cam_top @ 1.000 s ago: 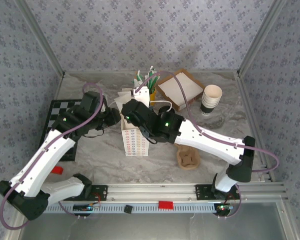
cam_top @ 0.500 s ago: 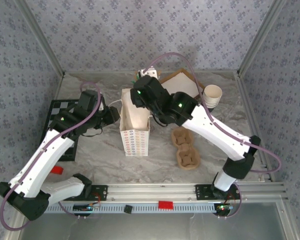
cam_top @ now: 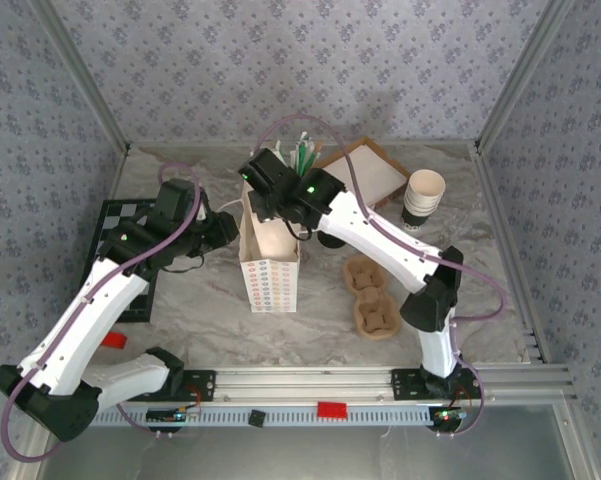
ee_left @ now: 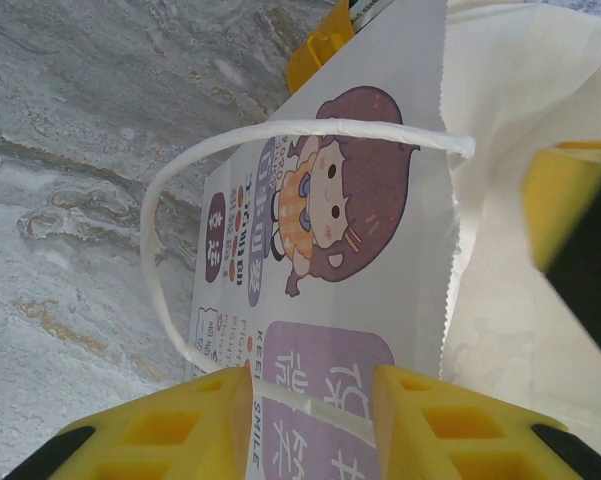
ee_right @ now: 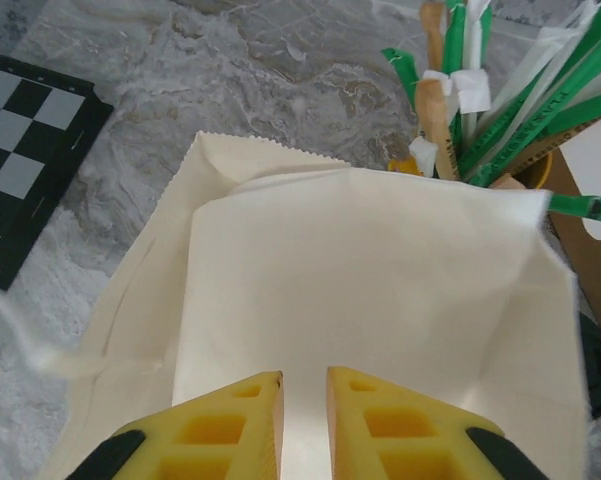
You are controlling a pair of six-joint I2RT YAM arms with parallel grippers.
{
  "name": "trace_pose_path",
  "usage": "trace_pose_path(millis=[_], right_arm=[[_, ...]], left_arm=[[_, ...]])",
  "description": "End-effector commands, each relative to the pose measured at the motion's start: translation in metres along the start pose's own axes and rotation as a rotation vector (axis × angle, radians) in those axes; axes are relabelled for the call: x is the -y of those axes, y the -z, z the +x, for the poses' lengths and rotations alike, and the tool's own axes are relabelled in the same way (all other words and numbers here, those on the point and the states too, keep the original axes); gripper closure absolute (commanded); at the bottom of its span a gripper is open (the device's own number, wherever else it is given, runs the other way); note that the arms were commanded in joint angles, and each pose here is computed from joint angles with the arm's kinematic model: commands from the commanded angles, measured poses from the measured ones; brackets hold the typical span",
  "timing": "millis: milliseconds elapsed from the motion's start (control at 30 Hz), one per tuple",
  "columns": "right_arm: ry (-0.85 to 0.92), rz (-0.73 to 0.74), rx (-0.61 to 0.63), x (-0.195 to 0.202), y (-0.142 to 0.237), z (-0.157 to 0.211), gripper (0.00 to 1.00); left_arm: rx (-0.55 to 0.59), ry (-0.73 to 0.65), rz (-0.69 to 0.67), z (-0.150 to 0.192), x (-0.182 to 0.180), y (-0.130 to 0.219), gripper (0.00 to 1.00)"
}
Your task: Pack the takeout coffee
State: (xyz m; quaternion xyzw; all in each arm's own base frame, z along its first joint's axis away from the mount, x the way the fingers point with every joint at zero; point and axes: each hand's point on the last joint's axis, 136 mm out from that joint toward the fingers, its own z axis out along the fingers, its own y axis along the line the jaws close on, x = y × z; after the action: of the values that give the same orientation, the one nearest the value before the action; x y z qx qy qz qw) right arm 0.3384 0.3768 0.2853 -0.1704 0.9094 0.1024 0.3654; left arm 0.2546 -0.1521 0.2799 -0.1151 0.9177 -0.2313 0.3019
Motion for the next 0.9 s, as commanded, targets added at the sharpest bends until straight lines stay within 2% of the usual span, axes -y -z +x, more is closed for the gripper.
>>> trace_pose_path(millis=[0,267,433,567,700,867], right_arm=[[0.016,0.015,-0.025,0.002,-0.017,0.001,0.83],[0.041,0.059,-0.107,0.008,-0.047,0.031,0.89],[0.045,0.057,-0.112,0.009,-0.048,0.04,0.9],[0.04,0.027,-0.062,0.005,-0.027,0.017,0.89],[0.031,-0.029,0.057,-0.003,0.007,-0.019,0.83],[0.02,-0.058,0.117,0.0,0.041,-0.041,0.77]], left_arm=[[0.032,-0.009,0.024,-0.008,0.005,0.011,0.64],[0.016,-0.003,0.035,-0.006,0.007,0.004,0.64],[0.01,-0.005,0.046,-0.006,0.01,0.002,0.64],[0.019,-0.007,0.047,-0.009,0.011,0.004,0.64],[0.024,-0.006,0.047,-0.01,0.011,0.004,0.64],[0.037,-0.006,0.042,-0.013,0.011,0.009,0.64]])
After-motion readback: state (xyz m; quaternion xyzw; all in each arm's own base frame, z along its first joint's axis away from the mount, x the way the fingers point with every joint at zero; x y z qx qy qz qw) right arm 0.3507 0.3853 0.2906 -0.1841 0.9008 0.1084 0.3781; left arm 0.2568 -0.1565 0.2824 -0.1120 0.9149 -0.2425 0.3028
